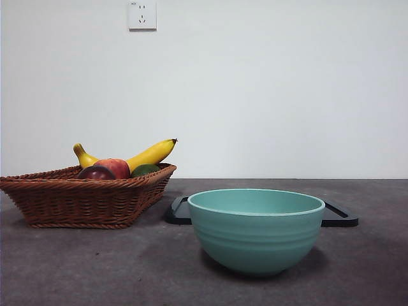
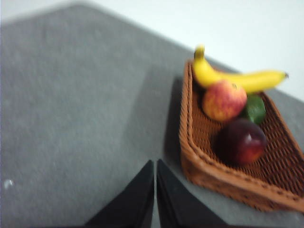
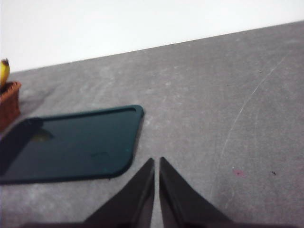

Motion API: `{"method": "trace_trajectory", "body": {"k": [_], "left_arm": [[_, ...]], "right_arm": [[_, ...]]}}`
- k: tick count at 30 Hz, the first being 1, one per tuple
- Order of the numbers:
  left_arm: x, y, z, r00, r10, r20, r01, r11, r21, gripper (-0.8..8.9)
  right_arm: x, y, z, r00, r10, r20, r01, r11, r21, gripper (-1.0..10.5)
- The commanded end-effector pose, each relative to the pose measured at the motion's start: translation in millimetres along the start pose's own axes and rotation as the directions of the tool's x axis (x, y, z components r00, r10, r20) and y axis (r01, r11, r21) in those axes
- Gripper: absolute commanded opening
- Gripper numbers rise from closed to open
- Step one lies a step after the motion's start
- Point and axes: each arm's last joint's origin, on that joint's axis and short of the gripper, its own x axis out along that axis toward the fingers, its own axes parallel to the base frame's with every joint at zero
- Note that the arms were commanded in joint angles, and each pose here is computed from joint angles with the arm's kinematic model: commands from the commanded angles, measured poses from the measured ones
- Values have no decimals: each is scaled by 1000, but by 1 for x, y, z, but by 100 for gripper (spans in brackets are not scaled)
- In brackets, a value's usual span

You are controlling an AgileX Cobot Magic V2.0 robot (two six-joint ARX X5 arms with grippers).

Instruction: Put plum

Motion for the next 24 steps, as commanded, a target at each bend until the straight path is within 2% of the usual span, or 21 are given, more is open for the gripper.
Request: {"method": "trace_trajectory", "body": {"k": [1,5,8,14,20,24], "left_arm": [[-7,-6,14,1000,-14,26,15,1000,-10,9],[-16,-16,36,998,-43,52,43,999,-7,9],[-21,-26,54,994,-99,38,99,995,10,9],[-22,-46,89,975,-189,-113,200,975,96,9],[-13,-64,119,916,-277,-291,325,937,131,9],[-9,-76,134,847,-346,-403,426,896,126,9]], "right_arm": [[-7,6,21,997,19,78,-22,999,34,8],[-17,14,46,991,34,130,-40,998,40,8],[-26,21,68,990,36,135,-41,999,36,8],[-37,36,111,995,90,35,-90,996,1,8],[-34,48,145,972,169,-166,-175,984,-21,8],[-29,54,163,922,239,-303,-253,967,-6,8]]}}
